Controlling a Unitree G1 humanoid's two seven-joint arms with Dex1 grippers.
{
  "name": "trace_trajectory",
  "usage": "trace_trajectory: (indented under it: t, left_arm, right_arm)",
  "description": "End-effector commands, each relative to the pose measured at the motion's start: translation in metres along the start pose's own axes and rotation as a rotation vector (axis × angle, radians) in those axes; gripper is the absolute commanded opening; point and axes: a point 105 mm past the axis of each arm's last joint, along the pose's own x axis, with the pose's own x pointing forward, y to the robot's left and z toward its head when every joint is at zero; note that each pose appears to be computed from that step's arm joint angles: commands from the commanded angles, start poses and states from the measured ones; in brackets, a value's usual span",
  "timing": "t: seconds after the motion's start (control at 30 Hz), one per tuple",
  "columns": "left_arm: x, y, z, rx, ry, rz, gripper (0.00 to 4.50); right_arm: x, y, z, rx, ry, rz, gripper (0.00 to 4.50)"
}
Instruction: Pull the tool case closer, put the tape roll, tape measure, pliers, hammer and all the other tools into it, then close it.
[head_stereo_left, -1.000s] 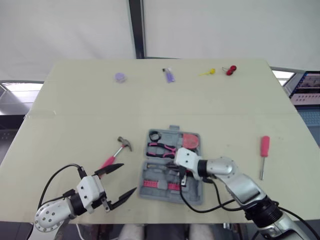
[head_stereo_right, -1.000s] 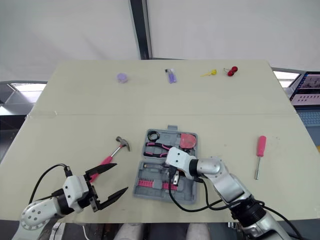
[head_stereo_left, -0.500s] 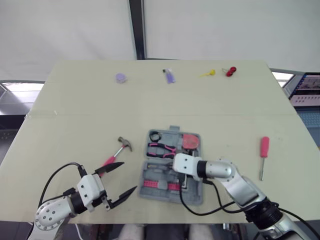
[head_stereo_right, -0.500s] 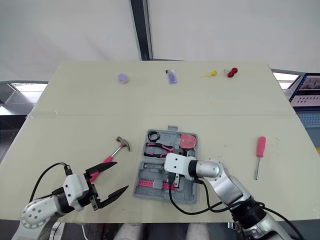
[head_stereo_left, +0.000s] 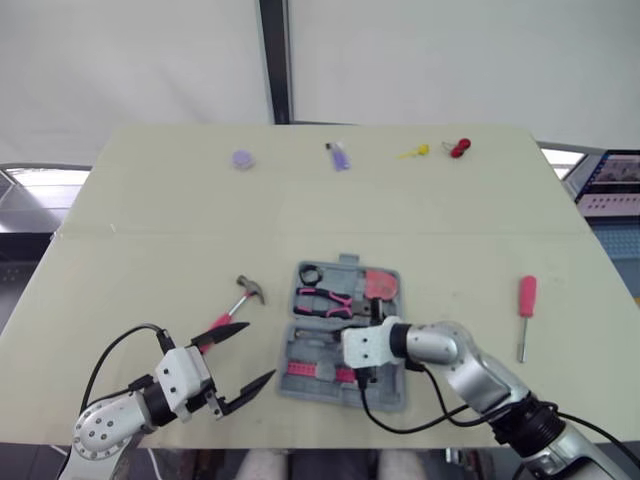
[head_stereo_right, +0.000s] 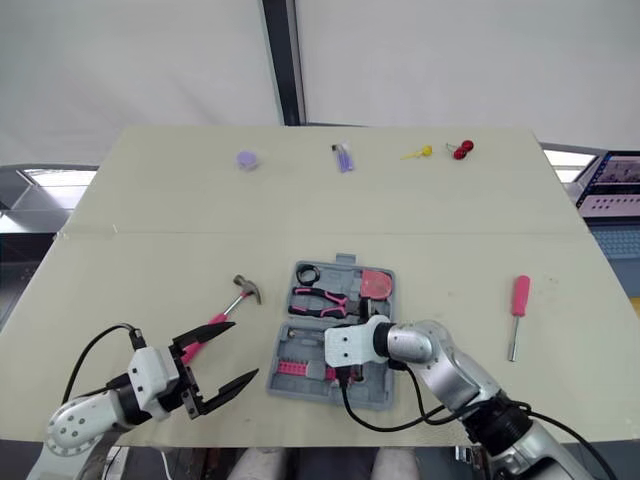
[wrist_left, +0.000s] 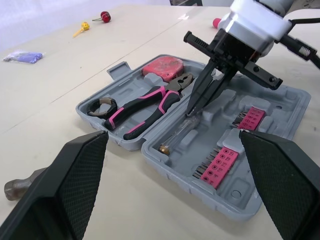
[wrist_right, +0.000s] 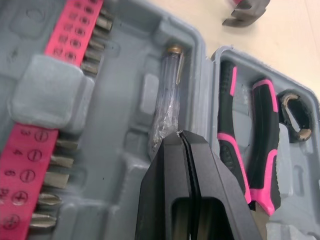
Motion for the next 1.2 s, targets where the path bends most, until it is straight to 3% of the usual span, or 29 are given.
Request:
trace_trajectory:
  t: [0.03, 0.2, 0.33, 0.6, 0.73, 0.83, 0.97, 1.1, 1.2]
  left_arm:
    - [0.000, 0.001, 0.001, 0.004, -0.006, 0.008, 4.50]
    - [0.001, 0.003, 0.001, 0.004, -0.007, 0.010, 4.50]
    - [0.002, 0.003, 0.001, 0.004, -0.011, 0.011, 4.50]
    - [0.002, 0.008, 0.005, -0.040, -0.017, -0.003, 4.50]
    - [0.000, 0.021, 0.005, -0.087, 0.012, 0.015, 4.50]
    - [-0.013, 0.043, 0.000, -0.117, 0.065, 0.077, 4.50]
    - [-0.050, 0.093, -0.009, -0.123, 0.128, 0.300, 4.50]
    - [-0.086, 0.121, -0.017, -0.134, 0.163, 0.482, 4.50]
    - [-0.109, 0.132, -0.025, -0.154, 0.183, 0.618, 4.50]
  right_arm:
    - [0.005, 0.053, -0.040, 0.018, 0.159, 0.198, 0.03]
    - [0.007, 0.055, -0.040, 0.016, 0.153, 0.196, 0.03]
    - [0.005, 0.029, -0.034, 0.103, 0.111, 0.092, 0.03]
    - [-0.025, -0.026, 0.020, 0.482, -0.239, -0.044, 0.03]
    - [-0.055, -0.049, 0.020, 0.651, -0.317, -0.102, 0.03]
    - [-0.086, -0.057, -0.004, 0.772, -0.288, -0.168, 0.75]
    - [-0.140, -0.056, -0.052, 0.924, -0.197, -0.316, 2.62]
    - [-0.184, -0.038, -0.097, 0.994, -0.043, -0.445, 4.48]
    - [-0.218, -0.029, -0.126, 1.050, 0.031, -0.591, 4.48]
